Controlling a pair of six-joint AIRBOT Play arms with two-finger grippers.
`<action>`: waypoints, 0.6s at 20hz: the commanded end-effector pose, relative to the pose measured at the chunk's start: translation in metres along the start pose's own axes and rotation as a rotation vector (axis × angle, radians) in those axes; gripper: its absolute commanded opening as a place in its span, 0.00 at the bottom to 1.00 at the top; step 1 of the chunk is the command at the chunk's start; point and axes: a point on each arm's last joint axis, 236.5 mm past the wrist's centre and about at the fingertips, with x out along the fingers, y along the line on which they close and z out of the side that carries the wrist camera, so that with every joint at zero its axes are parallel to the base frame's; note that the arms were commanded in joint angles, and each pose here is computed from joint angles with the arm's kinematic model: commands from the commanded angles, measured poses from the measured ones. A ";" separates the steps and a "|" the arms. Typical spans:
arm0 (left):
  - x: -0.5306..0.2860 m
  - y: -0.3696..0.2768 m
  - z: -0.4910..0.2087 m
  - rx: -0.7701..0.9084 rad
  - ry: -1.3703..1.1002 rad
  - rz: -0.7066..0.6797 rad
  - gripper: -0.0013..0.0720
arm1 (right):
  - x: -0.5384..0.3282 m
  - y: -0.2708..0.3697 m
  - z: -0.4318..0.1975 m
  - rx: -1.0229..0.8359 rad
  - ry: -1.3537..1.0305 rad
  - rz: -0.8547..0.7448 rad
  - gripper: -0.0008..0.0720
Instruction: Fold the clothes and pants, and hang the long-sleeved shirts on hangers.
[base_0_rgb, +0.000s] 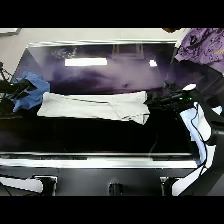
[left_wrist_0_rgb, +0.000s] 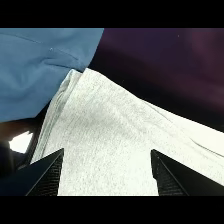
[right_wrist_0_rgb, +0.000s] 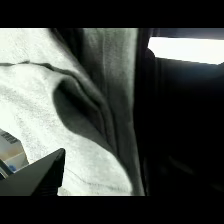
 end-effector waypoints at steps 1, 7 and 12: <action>-0.001 -0.001 -0.001 -0.006 0.005 -0.001 0.87 | 0.025 0.010 -0.003 -0.037 0.023 -0.001 0.78; -0.001 -0.001 -0.001 -0.007 0.005 -0.004 0.87 | 0.045 0.015 0.000 -0.072 0.006 -0.055 0.38; 0.004 -0.021 -0.006 -0.008 0.022 -0.054 0.81 | 0.020 0.005 -0.001 -0.062 -0.008 -0.186 0.05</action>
